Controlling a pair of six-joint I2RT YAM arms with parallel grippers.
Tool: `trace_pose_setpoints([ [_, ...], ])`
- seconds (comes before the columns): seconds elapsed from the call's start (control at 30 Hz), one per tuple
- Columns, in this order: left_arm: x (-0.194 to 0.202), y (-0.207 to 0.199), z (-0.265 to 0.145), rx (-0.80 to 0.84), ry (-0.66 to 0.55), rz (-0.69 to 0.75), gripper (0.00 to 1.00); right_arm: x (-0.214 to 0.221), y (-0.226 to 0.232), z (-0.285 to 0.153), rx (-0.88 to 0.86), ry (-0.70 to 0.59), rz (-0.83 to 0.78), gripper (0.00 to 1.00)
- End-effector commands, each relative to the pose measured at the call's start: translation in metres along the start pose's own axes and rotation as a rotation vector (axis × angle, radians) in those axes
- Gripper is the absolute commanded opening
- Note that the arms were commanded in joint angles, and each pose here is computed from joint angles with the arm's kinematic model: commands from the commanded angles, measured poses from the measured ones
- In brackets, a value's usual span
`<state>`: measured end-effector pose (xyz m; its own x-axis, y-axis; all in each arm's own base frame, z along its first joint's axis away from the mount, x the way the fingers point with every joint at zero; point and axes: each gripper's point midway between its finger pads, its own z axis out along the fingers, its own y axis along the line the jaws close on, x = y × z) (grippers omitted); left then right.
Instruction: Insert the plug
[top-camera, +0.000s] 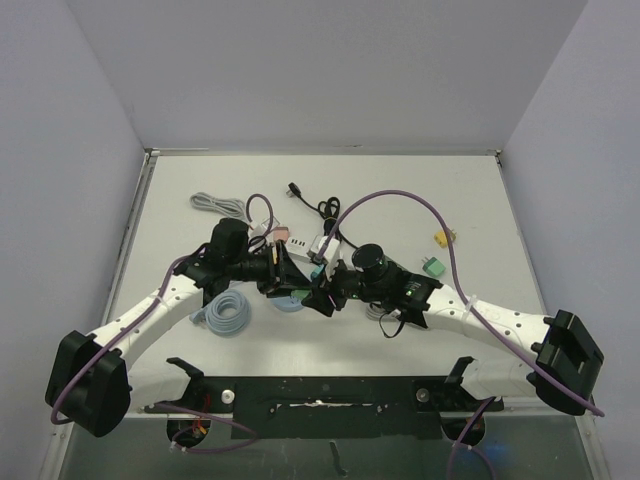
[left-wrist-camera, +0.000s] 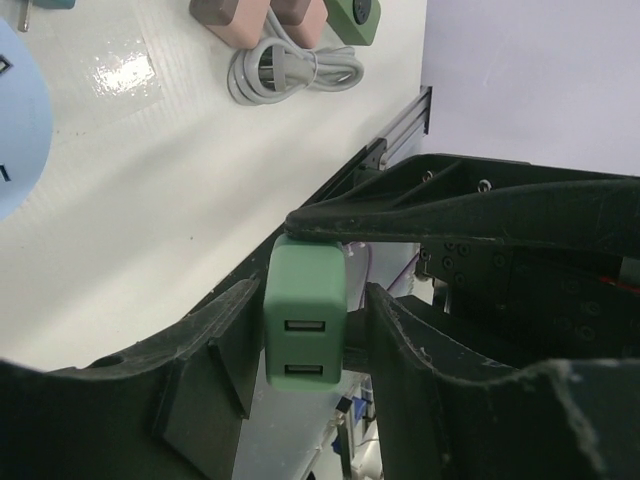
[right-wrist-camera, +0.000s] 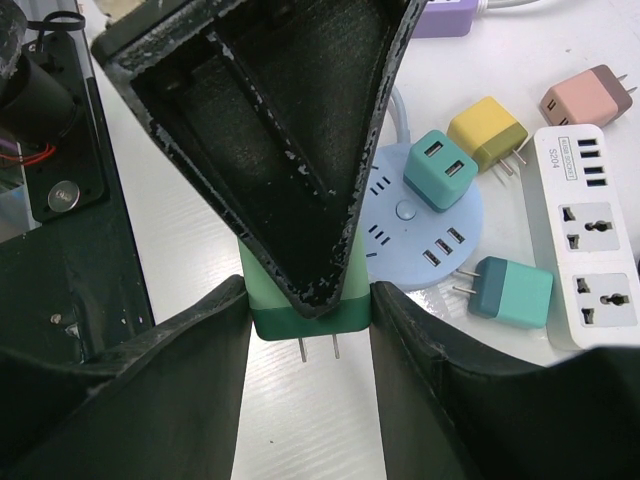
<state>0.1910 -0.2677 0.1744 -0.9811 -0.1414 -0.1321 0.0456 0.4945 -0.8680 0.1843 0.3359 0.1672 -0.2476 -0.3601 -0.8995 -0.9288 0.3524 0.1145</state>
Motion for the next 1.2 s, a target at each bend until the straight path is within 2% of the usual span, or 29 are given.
trace_pose_setpoints([
  [0.0,-0.002,-0.020,-0.008,0.035,0.017,0.120,0.39,-0.036,0.004,-0.001,-0.024,-0.087,-0.048,0.32],
  [0.1,-0.002,-0.023,-0.007,0.053,0.022,0.117,0.25,-0.036,0.005,0.001,-0.031,-0.085,-0.049,0.32],
  [0.23,-0.003,-0.023,-0.006,0.051,0.019,0.124,0.19,-0.034,0.004,0.002,-0.025,-0.079,-0.035,0.36],
  [0.33,-0.006,-0.021,-0.006,0.036,0.009,0.133,0.15,-0.033,0.001,0.002,-0.004,-0.069,-0.002,0.45],
  [0.53,-0.021,-0.010,-0.009,-0.015,-0.024,0.153,0.10,-0.028,-0.004,-0.002,0.042,-0.066,0.049,0.69],
  [0.67,-0.034,0.003,-0.011,-0.065,-0.045,0.209,0.09,-0.029,-0.005,-0.012,0.068,-0.098,0.072,0.74],
  [0.93,-0.055,0.018,-0.017,-0.197,-0.090,0.622,0.09,-0.025,-0.011,-0.036,0.109,-0.192,0.138,0.74],
  [1.17,-0.062,0.046,-0.015,-0.342,-0.051,0.934,0.10,-0.015,-0.016,-0.052,0.130,-0.239,0.173,0.73],
])
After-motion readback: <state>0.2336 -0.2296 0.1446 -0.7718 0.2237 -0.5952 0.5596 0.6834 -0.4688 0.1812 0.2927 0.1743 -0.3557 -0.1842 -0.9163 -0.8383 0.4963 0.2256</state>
